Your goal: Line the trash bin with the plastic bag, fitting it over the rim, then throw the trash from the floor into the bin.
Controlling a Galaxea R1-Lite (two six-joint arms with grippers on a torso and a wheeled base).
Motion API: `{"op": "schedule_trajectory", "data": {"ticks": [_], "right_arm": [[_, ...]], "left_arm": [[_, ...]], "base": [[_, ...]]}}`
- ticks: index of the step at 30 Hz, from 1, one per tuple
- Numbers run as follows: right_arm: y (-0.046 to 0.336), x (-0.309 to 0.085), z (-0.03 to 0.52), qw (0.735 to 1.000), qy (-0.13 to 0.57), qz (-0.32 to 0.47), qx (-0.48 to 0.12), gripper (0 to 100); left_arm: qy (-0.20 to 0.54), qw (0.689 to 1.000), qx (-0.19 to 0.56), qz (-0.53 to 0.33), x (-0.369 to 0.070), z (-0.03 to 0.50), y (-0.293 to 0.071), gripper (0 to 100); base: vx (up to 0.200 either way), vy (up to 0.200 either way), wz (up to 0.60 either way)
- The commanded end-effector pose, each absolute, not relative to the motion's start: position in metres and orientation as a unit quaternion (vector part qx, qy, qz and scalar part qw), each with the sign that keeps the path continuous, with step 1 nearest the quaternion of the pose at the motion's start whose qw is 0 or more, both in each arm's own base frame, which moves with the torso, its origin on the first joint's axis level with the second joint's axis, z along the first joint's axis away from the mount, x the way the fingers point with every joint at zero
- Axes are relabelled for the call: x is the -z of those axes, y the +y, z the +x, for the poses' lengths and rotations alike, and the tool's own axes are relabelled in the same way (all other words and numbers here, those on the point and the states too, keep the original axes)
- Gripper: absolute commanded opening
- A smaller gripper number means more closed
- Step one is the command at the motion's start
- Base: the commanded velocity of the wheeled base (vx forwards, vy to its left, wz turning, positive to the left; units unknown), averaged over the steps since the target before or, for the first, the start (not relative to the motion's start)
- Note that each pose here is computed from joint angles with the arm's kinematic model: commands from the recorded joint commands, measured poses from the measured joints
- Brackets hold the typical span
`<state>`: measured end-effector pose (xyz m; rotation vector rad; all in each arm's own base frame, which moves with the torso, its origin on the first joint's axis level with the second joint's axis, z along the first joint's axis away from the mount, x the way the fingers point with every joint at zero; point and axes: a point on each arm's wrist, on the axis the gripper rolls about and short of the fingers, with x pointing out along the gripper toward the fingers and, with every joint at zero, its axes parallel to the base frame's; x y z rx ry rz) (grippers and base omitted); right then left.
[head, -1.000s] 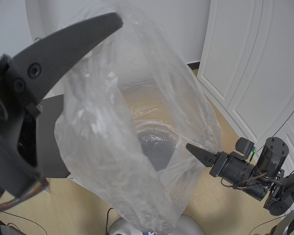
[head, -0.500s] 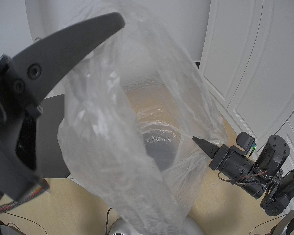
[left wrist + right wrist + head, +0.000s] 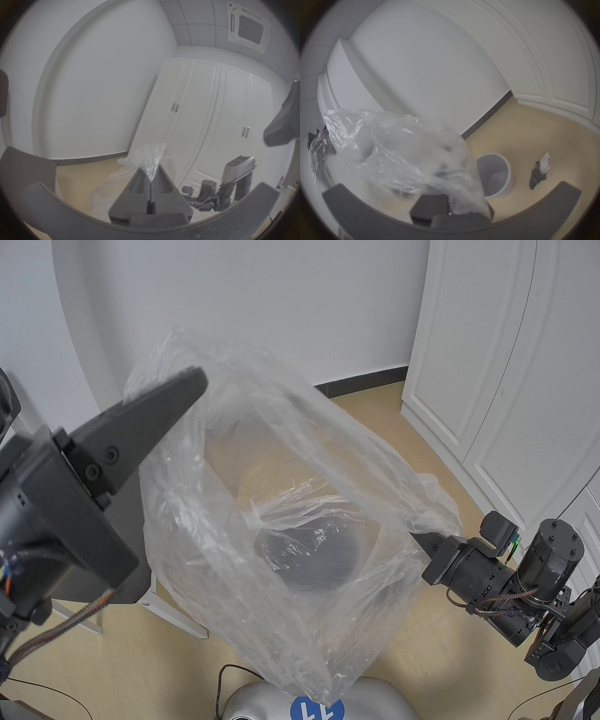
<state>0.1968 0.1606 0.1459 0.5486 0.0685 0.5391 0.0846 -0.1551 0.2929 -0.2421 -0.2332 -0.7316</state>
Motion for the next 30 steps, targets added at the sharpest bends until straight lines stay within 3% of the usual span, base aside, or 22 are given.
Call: {"op": "schedule_trajectory", "data": {"ticks": [1,13,30], "right_arm": [[0.158,-0.151,0.204,0.951,0.021,0.225,-0.213,0],[0.142,-0.185,0.198,0.958,0.024,0.223,-0.178,0],[0.135,-0.196,0.196,0.967,0.016,0.215,-0.133,0]], "left_arm": [[-0.081,0.948,0.29,-0.099,-0.265,0.105,-0.137,0],[-0.027,0.976,0.207,-0.056,-0.234,0.142,-0.136,0],[0.0,0.986,0.165,-0.039,-0.216,0.152,-0.123,0]], "base": [[0.0,0.0,0.0],[0.0,0.0,0.0],[0.0,0.0,0.0]]}}
